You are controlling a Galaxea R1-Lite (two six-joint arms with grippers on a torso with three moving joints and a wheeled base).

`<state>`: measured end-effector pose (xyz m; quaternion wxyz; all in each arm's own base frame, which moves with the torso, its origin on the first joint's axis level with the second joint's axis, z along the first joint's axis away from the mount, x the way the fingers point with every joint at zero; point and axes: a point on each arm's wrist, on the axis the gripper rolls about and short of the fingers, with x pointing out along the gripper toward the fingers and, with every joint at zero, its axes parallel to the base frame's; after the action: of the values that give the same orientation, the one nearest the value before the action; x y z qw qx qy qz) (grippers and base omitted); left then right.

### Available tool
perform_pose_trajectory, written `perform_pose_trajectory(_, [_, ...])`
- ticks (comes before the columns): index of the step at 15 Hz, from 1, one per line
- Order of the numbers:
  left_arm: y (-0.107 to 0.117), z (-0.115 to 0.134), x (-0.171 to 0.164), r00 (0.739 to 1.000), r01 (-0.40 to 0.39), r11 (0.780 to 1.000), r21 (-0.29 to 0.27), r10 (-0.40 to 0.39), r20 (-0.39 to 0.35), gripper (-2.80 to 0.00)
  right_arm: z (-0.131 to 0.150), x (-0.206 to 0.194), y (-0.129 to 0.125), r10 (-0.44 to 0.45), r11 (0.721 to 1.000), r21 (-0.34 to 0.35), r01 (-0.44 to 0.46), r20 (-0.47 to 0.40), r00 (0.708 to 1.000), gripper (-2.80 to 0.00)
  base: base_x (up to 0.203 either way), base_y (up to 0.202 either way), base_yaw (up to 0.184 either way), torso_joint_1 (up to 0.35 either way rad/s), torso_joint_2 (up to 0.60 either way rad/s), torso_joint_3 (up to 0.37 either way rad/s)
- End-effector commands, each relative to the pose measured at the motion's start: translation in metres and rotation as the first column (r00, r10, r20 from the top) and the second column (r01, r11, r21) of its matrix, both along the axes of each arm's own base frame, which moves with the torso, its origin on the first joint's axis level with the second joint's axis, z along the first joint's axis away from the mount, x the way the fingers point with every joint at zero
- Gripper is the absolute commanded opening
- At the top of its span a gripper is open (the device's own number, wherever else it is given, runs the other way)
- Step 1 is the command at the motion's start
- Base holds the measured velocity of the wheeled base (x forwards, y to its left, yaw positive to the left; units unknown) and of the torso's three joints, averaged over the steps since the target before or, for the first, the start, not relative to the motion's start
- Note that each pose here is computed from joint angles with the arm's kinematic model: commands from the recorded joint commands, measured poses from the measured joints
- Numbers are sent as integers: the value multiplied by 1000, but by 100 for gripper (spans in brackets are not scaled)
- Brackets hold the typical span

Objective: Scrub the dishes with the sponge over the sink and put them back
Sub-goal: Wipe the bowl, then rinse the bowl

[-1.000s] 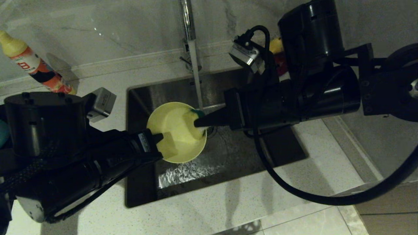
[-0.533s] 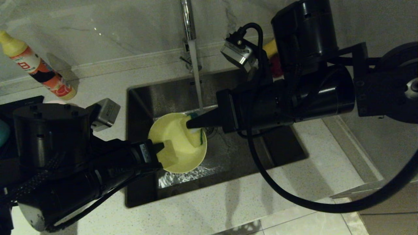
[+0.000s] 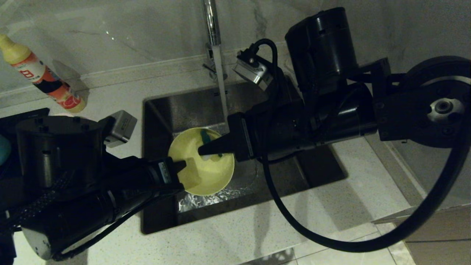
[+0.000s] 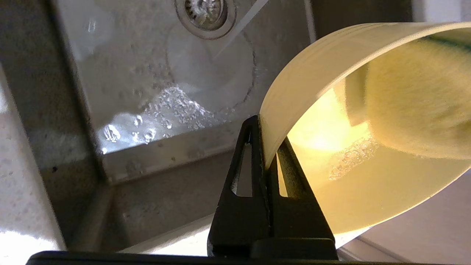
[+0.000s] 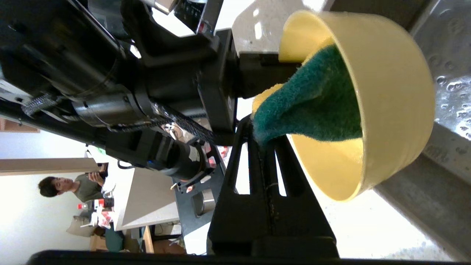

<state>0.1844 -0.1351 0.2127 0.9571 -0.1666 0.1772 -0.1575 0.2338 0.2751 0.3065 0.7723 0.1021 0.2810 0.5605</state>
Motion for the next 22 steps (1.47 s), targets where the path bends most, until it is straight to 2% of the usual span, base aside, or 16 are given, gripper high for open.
perform_pose_trajectory(1, [0,-3,-1,1000,-2,1000,3,2,-7,-280,10,-3,-3,1,1000,25,-1,17,1000,-280,0,0,0,0,0,0])
perform_pose_trajectory(9, [-4,-5,7,1000,-12,1000,-2,12,-23,-280,67,-51,-59,-15,990,140,-2,119,993,-280,0,0,0,0,0,0])
perform_pose_trajectory(11, [-7,-7,19,998,-41,999,-5,41,-53,-280,76,-63,-74,-21,987,164,-1,130,991,-280,0,0,0,0,0,0])
perform_pose_trajectory(13, [-12,-10,36,991,-76,997,4,76,-109,-280,71,-73,-89,-27,988,155,8,119,993,-280,0,0,0,0,0,0])
perform_pose_trajectory(15, [-18,-6,52,977,-119,993,-17,114,-178,-280,67,-71,-106,-84,987,148,67,110,990,-280,0,0,0,0,0,0])
perform_pose_trajectory(17, [-21,2,68,957,-179,983,-47,162,-240,-280,62,-74,-121,-127,981,152,117,56,990,-280,0,0,0,0,0,0])
perform_pose_trajectory(19, [-22,3,95,930,-241,970,-42,219,-294,-280,51,-78,-129,-139,981,140,136,9,990,-280,0,0,0,0,0,0])
perform_pose_trajectory(22, [-26,5,127,895,-308,950,-45,274,-352,-280,42,-73,-135,-159,976,155,155,10,987,-280,0,0,0,0,0,0])
